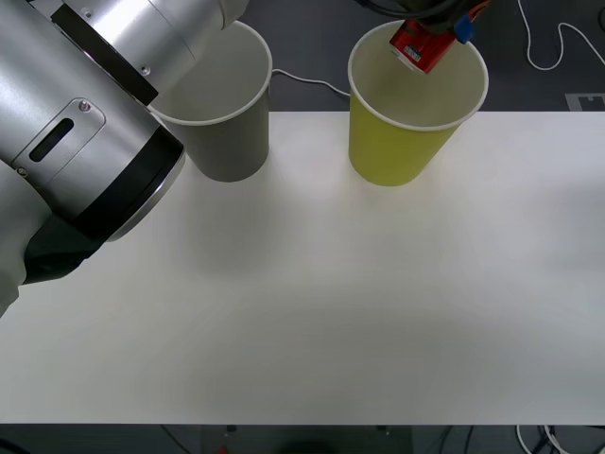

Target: Put the can into the green bin and the plastic bottle into the gray bin

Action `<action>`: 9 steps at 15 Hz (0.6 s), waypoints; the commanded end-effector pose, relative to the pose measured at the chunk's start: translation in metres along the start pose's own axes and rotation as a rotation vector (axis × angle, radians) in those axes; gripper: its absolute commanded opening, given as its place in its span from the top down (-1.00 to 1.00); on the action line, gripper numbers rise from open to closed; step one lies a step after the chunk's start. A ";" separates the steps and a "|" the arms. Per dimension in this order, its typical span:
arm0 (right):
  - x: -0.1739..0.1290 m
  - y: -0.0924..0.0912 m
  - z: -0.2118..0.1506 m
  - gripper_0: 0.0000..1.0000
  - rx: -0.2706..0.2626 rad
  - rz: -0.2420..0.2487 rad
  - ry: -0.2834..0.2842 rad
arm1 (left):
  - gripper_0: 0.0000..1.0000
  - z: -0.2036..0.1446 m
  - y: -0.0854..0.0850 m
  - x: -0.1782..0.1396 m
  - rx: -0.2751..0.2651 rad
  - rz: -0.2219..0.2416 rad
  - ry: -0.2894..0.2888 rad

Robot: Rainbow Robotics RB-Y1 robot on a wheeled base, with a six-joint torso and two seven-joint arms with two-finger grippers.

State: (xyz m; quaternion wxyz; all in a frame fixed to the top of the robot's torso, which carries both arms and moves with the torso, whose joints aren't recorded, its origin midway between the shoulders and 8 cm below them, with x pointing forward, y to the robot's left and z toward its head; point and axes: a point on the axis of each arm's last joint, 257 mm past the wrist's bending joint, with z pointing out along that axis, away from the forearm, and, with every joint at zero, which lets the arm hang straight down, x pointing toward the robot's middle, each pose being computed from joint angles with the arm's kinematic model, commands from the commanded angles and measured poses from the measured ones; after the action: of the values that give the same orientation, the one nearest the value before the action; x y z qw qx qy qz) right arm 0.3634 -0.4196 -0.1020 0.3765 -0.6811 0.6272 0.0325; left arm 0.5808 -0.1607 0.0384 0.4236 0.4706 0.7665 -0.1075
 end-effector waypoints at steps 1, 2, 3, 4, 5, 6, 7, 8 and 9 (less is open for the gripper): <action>0.000 0.000 0.000 -1.00 0.000 0.000 0.000 | -1.00 0.000 -0.002 0.000 0.006 -0.001 0.001; 0.000 0.000 0.000 -1.00 0.000 0.000 0.000 | -1.00 0.000 -0.001 0.001 0.007 -0.002 0.001; 0.000 0.000 0.000 -1.00 0.000 0.000 0.000 | -1.00 -0.001 -0.002 0.002 0.010 -0.001 0.007; 0.000 0.000 0.000 -1.00 0.000 0.000 0.000 | -1.00 -0.005 -0.001 0.002 0.011 0.004 0.013; 0.000 0.000 0.000 -1.00 0.000 0.000 0.000 | -1.00 -0.011 -0.001 0.002 0.017 0.007 0.017; 0.000 0.000 0.000 -1.00 0.000 0.000 0.000 | -1.00 -0.021 0.004 0.003 0.026 0.006 0.023; 0.000 0.000 0.000 -1.00 0.000 0.000 0.000 | -1.00 -0.031 0.009 0.005 0.035 0.009 0.031; 0.000 0.000 0.000 -1.00 0.000 0.000 0.000 | -1.00 -0.041 0.014 0.007 0.050 0.009 0.036; 0.000 0.000 0.000 -1.00 0.000 0.000 0.000 | -1.00 -0.054 0.021 0.013 0.071 0.014 0.048</action>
State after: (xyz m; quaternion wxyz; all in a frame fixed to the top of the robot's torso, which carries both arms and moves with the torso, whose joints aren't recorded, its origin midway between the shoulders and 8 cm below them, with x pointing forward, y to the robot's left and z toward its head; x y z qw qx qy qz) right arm 0.3634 -0.4196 -0.1020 0.3765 -0.6811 0.6272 0.0325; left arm 0.5680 -0.1214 0.0630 0.3952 0.4883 0.7692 -0.1170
